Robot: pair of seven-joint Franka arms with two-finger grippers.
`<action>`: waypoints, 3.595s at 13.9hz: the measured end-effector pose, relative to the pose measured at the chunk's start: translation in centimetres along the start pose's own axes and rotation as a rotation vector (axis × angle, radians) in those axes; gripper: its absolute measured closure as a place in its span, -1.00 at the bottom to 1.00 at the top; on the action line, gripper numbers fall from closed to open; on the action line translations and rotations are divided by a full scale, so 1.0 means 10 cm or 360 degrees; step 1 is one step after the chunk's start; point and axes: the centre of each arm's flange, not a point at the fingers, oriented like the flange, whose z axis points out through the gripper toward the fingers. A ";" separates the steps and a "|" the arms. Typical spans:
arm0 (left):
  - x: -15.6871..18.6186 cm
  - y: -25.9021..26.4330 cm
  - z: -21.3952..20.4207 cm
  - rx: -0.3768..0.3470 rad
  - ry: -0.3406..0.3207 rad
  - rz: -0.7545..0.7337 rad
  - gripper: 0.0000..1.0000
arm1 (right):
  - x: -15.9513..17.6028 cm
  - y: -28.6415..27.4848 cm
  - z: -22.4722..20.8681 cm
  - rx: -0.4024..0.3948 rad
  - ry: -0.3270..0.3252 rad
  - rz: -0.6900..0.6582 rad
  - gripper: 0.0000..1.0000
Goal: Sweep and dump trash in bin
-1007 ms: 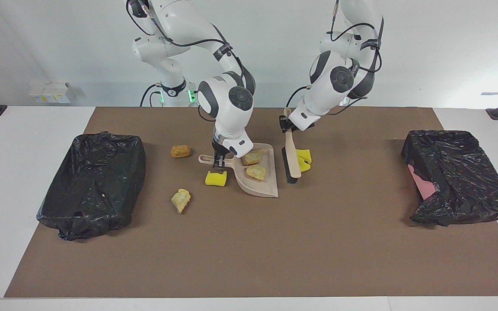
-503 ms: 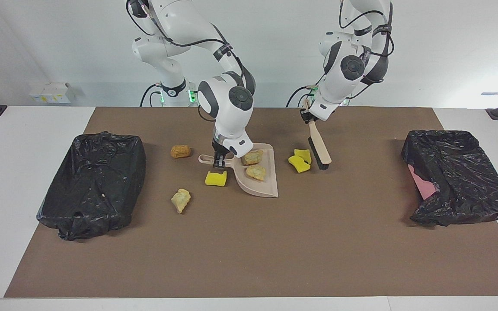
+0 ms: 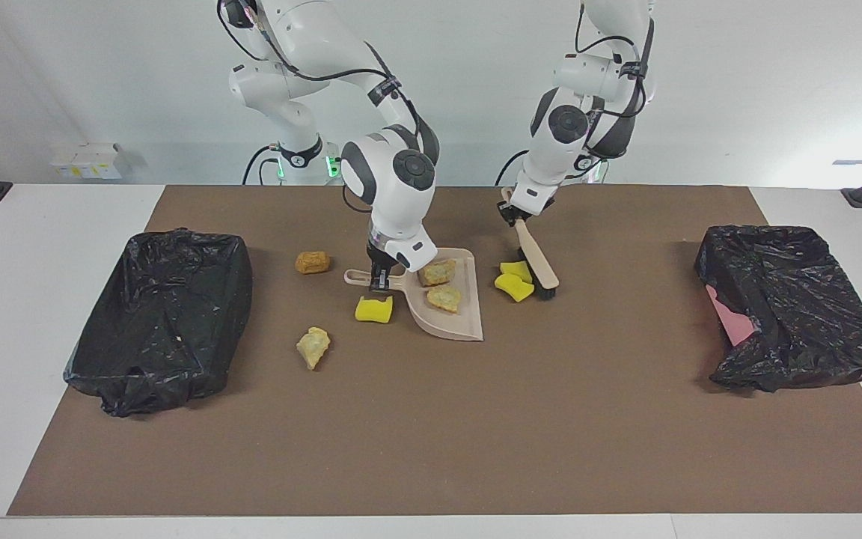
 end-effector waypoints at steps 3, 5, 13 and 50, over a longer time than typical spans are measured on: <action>-0.07 0.38 0.03 -0.0062 0.0005 0.0092 0.48 | 0.00 0.00 0.00 0.0000 0.0000 -0.0002 0.37; -0.19 0.68 0.06 -0.0114 -0.0005 0.0259 0.48 | 0.00 0.00 0.00 0.0001 -0.0001 -0.0002 0.37; -0.23 0.86 0.03 -0.0228 -0.0095 0.0271 0.48 | -0.01 0.02 0.00 -0.0027 0.0018 -0.0011 0.37; -0.37 0.72 -0.62 0.0039 -0.0049 -0.0042 -1.00 | -5.41 -0.10 -0.35 -0.0263 -0.0075 0.0119 0.37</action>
